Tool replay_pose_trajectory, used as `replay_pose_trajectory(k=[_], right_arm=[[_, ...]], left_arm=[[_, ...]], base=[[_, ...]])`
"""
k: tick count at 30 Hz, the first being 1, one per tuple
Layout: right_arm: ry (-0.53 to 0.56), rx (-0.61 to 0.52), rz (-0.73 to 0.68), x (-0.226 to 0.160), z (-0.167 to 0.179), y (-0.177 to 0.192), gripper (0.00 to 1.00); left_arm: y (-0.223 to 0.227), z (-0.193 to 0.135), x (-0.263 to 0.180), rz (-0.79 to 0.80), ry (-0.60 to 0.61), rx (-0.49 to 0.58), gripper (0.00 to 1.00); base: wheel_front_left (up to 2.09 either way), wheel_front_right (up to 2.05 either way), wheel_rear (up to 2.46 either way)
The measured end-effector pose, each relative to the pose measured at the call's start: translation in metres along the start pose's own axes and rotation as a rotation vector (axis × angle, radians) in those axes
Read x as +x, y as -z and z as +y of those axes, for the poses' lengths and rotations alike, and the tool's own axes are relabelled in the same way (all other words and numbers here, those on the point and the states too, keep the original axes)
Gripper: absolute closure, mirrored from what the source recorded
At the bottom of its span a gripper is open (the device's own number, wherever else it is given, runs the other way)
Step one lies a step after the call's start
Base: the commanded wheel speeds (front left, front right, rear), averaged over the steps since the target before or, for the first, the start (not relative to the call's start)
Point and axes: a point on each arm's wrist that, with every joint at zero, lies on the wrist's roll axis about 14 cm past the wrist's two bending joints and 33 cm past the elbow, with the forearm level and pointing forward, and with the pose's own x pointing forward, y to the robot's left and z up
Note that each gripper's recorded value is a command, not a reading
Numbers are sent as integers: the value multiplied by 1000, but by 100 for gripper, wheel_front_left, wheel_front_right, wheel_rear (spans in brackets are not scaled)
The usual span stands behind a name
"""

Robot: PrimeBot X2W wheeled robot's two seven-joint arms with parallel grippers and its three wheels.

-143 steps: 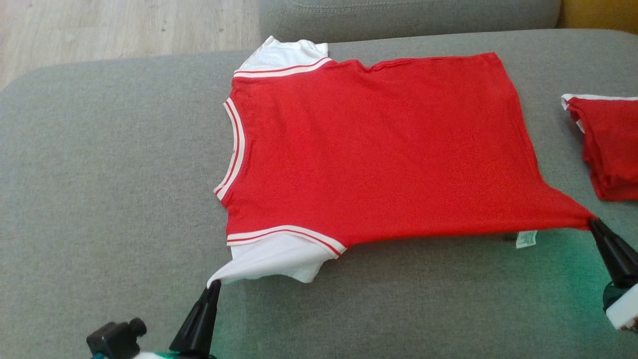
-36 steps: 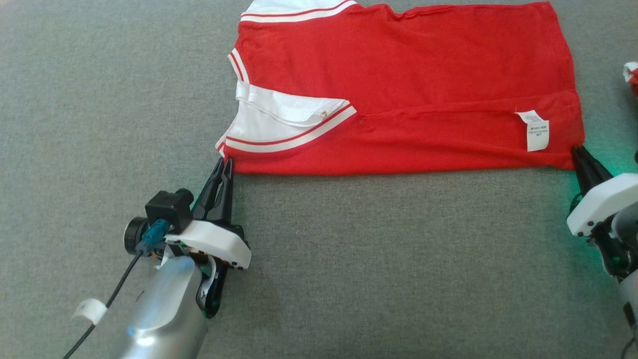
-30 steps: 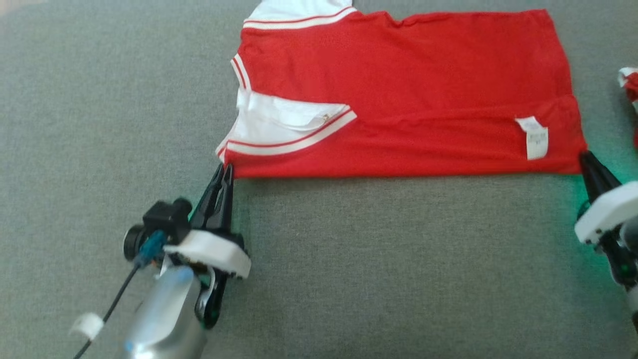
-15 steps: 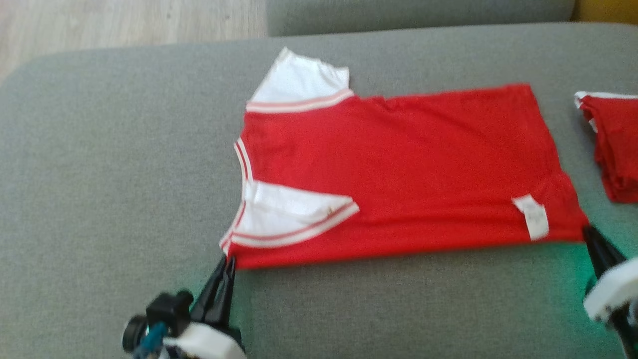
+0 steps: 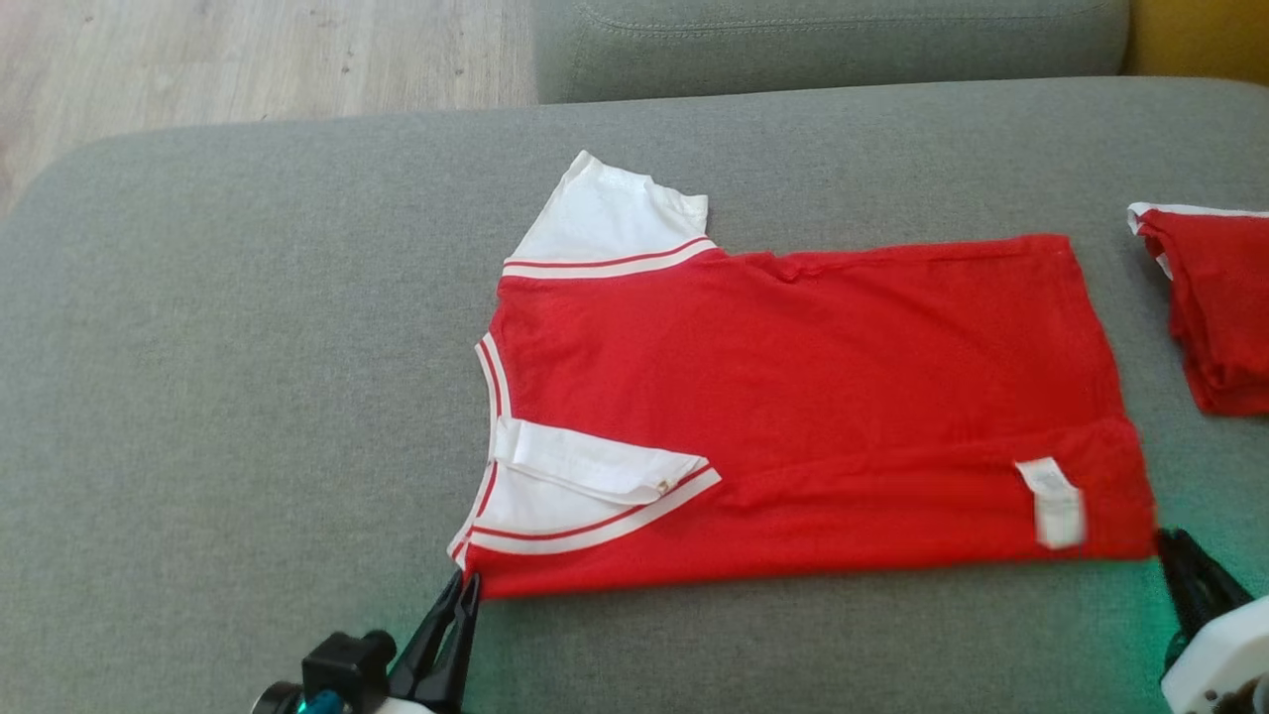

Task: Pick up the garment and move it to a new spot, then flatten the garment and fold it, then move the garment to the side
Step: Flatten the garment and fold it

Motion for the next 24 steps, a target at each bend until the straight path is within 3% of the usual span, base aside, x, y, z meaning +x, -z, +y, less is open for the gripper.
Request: replay_pose_trajectory(k=[1,2,3,4,11,19,24], right_arm=[[-1,3,6,-1,1,1,0],[1,3,11,-2,1,2,0],[3,5,12,-2,0,1,0],[6,4,7,-3,-1,-1,0],[-16,-44,-177,-11,10,-47,0],[-34,-72,-176,-1,22,-49,0],[-25,-83,-181,17,20,-61,0]], left_arm=[[1,-1,0,6,3,2,100],[2,-1,0,10,5,4,75],[4,-2,0,19,7,8,9],[5,-2,1,27,9,11,0],[-30,1,15,-33,30,89,0],[-161,-3,87,-162,173,350,0],[-214,-12,144,-121,220,365,0]], base=[[0,0,0],[0,0,0],[0,0,0],[0,0,0],[0,0,0],[0,0,0],[0,0,0]])
